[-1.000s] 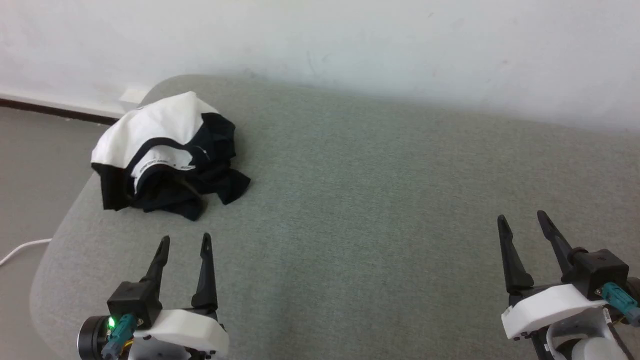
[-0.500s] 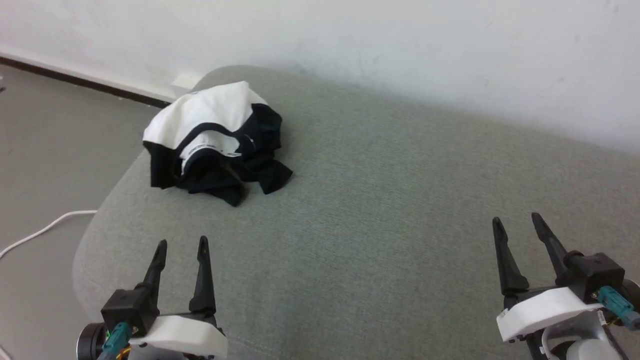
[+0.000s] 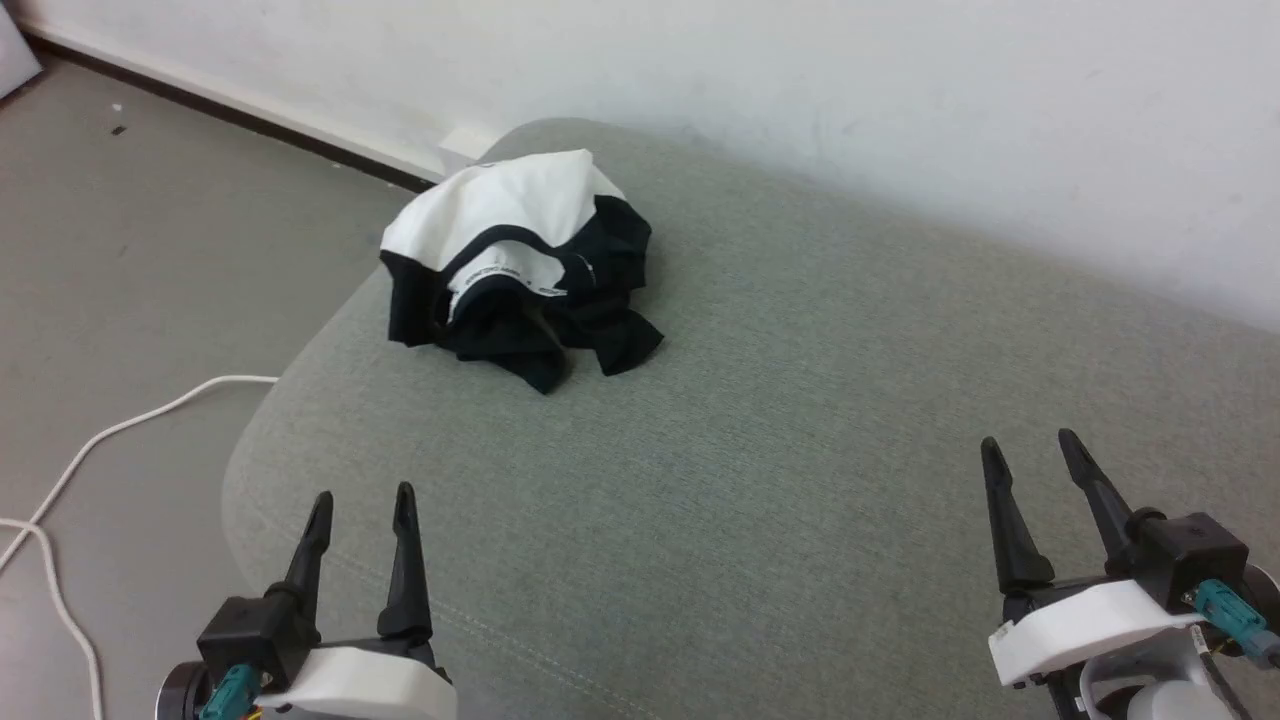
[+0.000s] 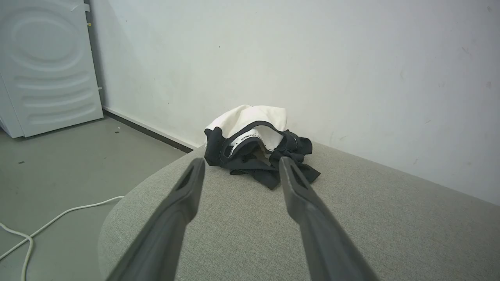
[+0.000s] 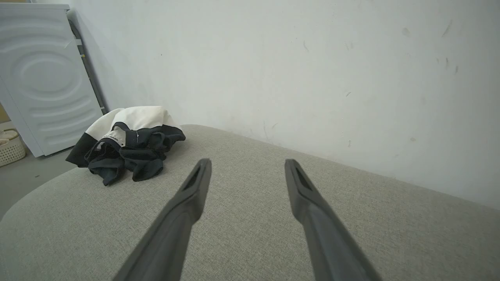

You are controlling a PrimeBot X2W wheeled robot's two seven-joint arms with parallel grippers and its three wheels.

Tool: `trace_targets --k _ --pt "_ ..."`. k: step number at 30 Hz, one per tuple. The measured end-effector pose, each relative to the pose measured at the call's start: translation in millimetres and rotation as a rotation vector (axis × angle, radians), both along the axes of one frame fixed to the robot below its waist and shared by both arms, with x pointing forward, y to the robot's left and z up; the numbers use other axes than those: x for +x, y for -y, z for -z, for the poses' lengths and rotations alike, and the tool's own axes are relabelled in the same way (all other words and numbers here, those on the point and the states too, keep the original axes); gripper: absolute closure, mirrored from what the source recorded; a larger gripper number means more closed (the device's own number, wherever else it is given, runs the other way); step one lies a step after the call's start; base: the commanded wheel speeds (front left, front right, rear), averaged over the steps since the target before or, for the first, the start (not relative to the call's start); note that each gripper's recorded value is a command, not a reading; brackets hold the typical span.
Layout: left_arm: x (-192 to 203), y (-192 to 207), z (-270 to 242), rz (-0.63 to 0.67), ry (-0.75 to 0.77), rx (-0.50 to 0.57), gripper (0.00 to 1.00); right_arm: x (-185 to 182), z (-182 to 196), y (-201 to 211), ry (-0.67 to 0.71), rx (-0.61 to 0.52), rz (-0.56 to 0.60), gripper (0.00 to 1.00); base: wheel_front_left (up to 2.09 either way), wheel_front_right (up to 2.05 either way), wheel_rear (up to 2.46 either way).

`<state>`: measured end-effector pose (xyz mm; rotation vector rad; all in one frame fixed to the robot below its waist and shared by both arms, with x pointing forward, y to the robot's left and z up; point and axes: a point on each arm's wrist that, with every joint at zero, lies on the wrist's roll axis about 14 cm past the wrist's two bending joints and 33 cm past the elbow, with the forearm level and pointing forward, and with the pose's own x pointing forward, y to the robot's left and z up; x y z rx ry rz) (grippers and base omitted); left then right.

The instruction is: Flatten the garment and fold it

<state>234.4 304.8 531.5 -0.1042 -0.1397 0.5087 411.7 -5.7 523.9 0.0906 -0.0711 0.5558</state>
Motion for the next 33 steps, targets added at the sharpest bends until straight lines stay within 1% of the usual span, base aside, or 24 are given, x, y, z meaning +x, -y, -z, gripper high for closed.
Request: trace_targets --k 33 --pt "-63 -26 -1 -0.179 0.076 -0.035 0.00 -2 -2 -50 0.017 0.050 -0.127 0.00 0.00 0.00 0.00"
